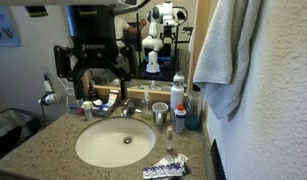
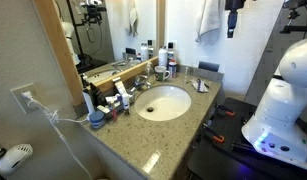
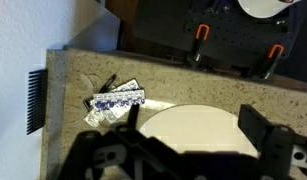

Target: Move the spray bottle to the left side of the sink

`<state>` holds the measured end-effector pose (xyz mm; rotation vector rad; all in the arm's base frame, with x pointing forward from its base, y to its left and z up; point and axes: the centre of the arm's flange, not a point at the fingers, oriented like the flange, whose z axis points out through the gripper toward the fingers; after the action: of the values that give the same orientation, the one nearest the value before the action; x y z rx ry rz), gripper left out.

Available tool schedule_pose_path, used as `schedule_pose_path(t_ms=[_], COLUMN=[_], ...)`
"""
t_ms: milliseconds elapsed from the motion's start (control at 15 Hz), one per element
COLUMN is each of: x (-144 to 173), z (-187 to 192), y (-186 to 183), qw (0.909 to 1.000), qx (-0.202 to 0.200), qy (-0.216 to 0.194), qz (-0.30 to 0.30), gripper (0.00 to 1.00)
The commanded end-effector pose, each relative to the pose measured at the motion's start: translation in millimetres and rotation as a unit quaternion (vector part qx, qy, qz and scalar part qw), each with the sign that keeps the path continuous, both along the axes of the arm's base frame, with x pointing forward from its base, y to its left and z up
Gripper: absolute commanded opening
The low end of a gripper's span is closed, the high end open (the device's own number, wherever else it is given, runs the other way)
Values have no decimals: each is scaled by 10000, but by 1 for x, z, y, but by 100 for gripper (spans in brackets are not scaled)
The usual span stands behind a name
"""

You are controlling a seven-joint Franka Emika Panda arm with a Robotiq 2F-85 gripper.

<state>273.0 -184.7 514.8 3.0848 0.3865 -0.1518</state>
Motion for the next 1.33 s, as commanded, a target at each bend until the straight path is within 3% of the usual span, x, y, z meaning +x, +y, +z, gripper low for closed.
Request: schedule_pose_path(t_ms=[0,400,600,867,1267], x=[0,46,81,126,171], z=[0,-30,-52,-87,-151], y=[0,-23,-34,-45,-70], qw=[10000,9925,9781,9572,9319], qx=[0,198,171,-218,-472], qy=[0,-330,-799,-1304,-1497], qz=[0,-1157,-1912,-2575,-3269], gripper=[100,100,100,100,100])
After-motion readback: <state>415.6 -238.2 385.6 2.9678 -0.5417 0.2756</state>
